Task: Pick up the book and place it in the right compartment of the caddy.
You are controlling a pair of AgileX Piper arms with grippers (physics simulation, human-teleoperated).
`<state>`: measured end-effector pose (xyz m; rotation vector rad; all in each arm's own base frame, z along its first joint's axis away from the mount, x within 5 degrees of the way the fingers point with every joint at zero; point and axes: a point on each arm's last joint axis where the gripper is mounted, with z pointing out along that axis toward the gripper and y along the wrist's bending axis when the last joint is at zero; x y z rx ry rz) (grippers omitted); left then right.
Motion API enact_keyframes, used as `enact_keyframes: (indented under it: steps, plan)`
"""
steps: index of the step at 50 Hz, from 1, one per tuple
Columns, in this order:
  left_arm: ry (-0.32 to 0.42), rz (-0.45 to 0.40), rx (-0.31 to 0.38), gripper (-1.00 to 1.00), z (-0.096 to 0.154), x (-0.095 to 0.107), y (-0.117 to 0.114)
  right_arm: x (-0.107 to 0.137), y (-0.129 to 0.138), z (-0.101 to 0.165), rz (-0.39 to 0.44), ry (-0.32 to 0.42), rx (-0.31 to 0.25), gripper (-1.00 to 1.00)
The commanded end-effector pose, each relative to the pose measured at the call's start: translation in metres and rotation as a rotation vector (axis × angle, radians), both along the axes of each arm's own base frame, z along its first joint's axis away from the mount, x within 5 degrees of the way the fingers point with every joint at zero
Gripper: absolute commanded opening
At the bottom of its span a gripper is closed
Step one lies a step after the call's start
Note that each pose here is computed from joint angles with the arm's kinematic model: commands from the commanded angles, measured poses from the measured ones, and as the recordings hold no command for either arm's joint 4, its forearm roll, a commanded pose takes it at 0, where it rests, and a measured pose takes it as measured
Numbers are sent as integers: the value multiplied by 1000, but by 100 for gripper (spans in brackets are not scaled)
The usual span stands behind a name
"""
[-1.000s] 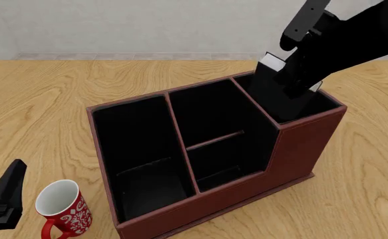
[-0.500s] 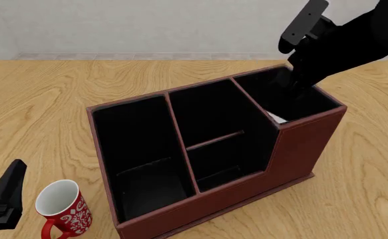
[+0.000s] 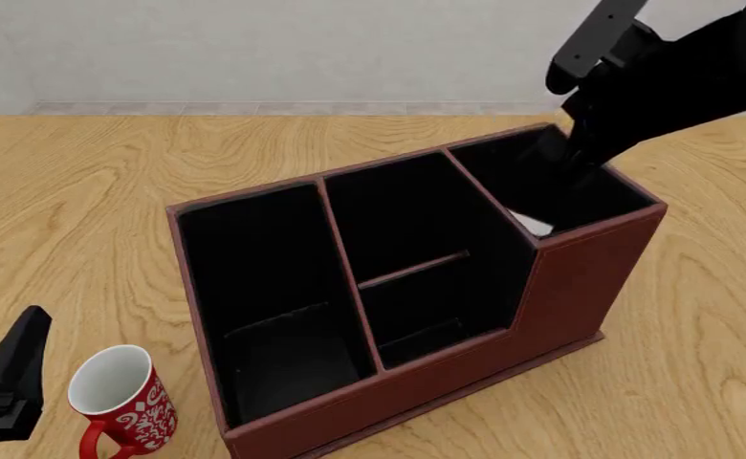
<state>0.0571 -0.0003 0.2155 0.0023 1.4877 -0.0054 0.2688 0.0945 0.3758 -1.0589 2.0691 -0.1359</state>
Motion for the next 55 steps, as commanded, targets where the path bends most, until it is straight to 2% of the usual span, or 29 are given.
enact_keyframes:
  steps: [1, 11, 16, 30, 34, 55]
  plan:
    - [0, 0, 0, 100, 0, 0, 0, -9, -4, 6, -7, -33, 18, 100]
    - [0, 0, 0, 100, 0, 0, 0, -27, -13, 12, -25, -108, 51, 100]
    - [0, 0, 0, 100, 0, 0, 0, -43, -16, 17, -33, -174, 101, 100]
    - [0, 0, 0, 100, 0, 0, 0, -68, -25, 15, -52, -251, 161, 100]
    - [0, 0, 0, 100, 0, 0, 0, -81, -29, 20, -54, -304, 187, 100]
    - [0, 0, 0, 100, 0, 0, 0, -108, -42, 25, -80, -422, 259, 100]
